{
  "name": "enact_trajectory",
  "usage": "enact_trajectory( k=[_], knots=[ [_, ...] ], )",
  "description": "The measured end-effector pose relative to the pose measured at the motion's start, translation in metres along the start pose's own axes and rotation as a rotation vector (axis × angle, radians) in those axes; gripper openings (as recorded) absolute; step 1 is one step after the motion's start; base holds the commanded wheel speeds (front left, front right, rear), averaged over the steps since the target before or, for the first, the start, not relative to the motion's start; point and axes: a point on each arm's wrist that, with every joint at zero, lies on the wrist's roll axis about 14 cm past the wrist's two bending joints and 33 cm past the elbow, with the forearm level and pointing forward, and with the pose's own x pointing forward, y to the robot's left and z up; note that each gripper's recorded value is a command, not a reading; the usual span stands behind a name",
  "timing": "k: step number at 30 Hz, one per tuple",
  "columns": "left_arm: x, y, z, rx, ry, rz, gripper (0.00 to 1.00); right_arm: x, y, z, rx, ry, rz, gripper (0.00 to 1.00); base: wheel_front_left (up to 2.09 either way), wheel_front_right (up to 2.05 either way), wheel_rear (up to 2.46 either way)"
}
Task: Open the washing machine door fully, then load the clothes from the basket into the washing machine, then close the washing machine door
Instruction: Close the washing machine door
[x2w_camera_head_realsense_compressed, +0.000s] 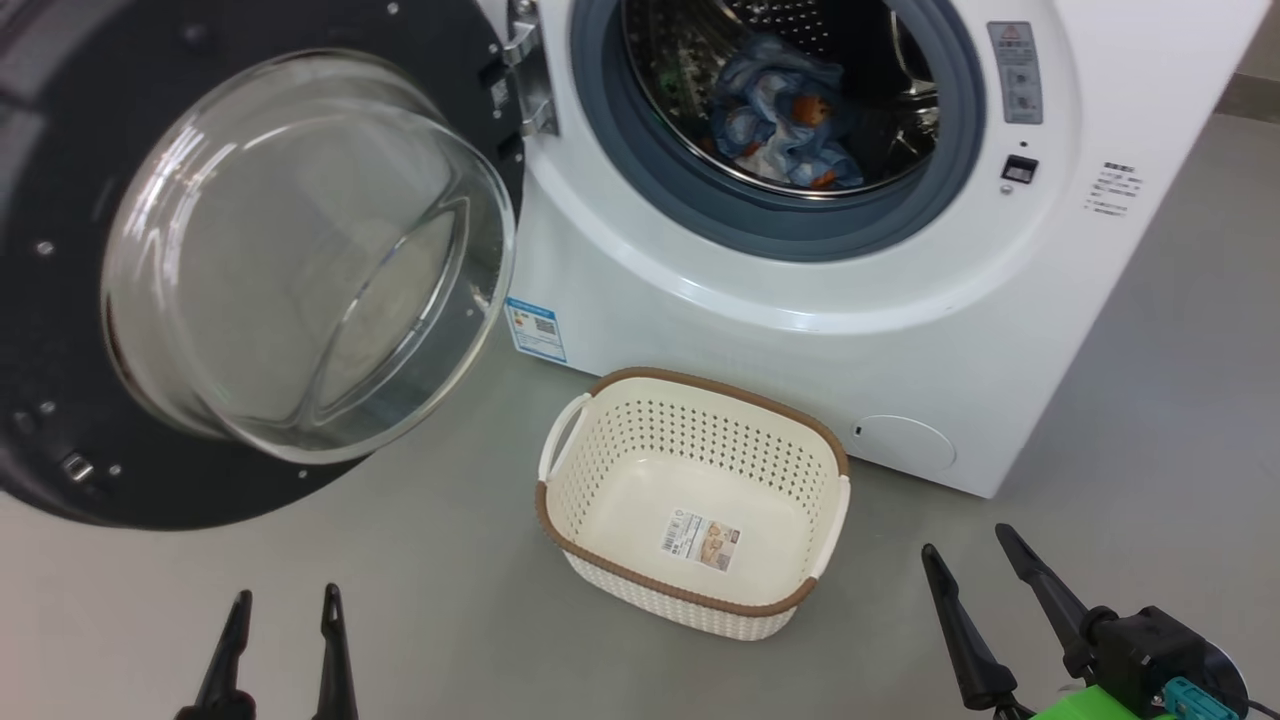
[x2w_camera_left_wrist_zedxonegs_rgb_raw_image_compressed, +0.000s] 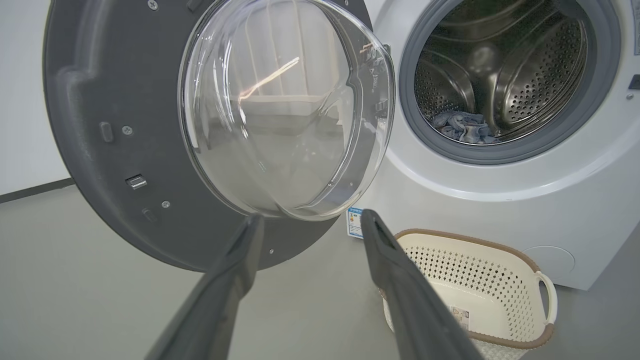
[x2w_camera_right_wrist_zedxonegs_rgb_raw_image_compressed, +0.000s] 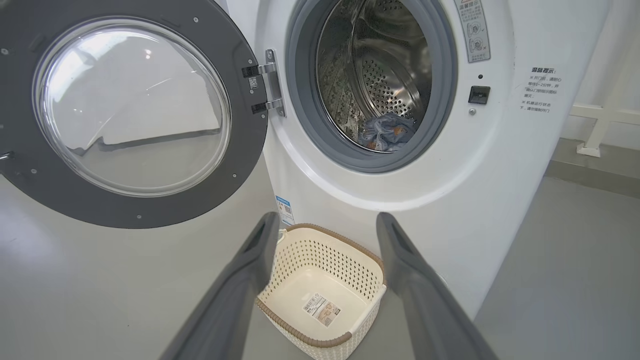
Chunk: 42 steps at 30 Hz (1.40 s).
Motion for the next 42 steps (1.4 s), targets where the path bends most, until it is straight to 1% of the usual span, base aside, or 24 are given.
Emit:
enact_trajectory(
  k=[5,19,20,21,22,23,37,40,42],
  knots=[
    [-0.004,0.008,0.001,0.0,-0.004,0.026,1.0,0.004,0.008,-0.001,0.002,0.003,0.025,1.0,0.0,0.0,0.0],
    [0.0,0.003,0.001,0.006,-0.006,0.009,1.0,0.0,0.003,-0.004,0.004,0.011,0.009,1.0,0.0,0.0,0.0],
    [0.0,0.002,0.001,0.005,-0.006,0.009,0.66,0.0,0.003,-0.004,0.004,0.012,0.009,1.0,0.0,0.0,0.0],
    [0.0,0.001,0.001,0.004,-0.006,0.009,0.38,0.0,0.003,-0.004,0.005,0.012,0.008,1.0,0.0,0.0,0.0],
    [0.0,0.001,0.001,0.002,-0.006,0.009,0.13,0.0,0.003,-0.004,0.005,0.012,0.007,1.0,0.0,0.0,0.0],
    [0.001,0.001,0.001,0.002,-0.006,0.009,0.0,0.0,0.003,-0.004,0.005,0.012,0.007,1.0,0.0,0.0,0.0],
    [0.0,0.002,0.002,-0.009,-0.006,0.011,0.0,0.002,0.004,-0.005,0.006,0.013,0.014,1.0,0.0,0.0,0.0],
    [0.001,-0.003,0.006,-0.088,-0.016,-0.005,0.0,0.002,0.004,-0.004,0.005,0.011,0.016,1.0,0.0,0.0,0.0],
    [0.003,-0.005,0.012,-0.231,-0.028,-0.001,0.0,0.003,0.005,-0.003,0.003,0.01,0.017,1.0,0.0,0.0,0.0]
  ],
)
